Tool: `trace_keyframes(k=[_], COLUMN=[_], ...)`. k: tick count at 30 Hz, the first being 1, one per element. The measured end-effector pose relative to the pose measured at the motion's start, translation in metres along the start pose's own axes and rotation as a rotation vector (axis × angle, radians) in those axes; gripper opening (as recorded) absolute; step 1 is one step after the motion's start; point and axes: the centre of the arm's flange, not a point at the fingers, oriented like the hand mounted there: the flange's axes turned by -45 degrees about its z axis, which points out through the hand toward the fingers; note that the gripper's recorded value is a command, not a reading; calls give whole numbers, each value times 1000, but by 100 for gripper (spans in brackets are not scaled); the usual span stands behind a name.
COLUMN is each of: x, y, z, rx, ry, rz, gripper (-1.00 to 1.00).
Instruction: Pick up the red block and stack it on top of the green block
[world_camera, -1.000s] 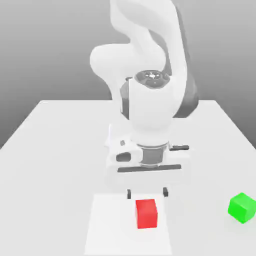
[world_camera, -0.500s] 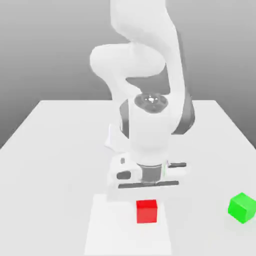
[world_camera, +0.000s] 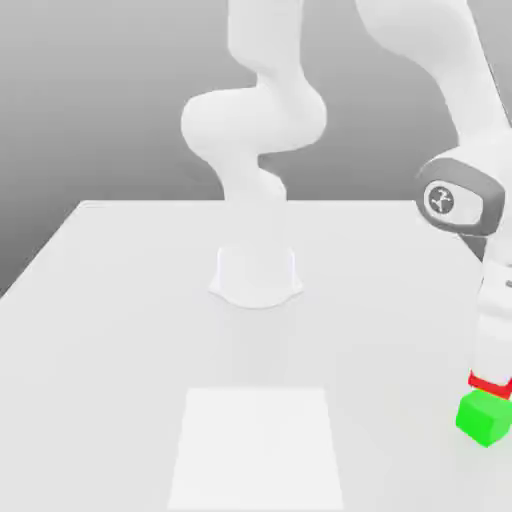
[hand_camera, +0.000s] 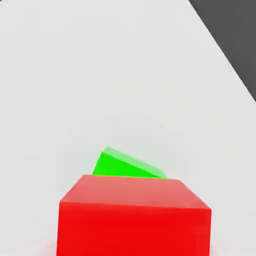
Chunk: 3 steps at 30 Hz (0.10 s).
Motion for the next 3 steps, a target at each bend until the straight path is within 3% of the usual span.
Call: trace_keyframes(k=[3], x=[0], y=[0], z=[0], rx=[0], ry=[0], rz=[0], gripper=[100])
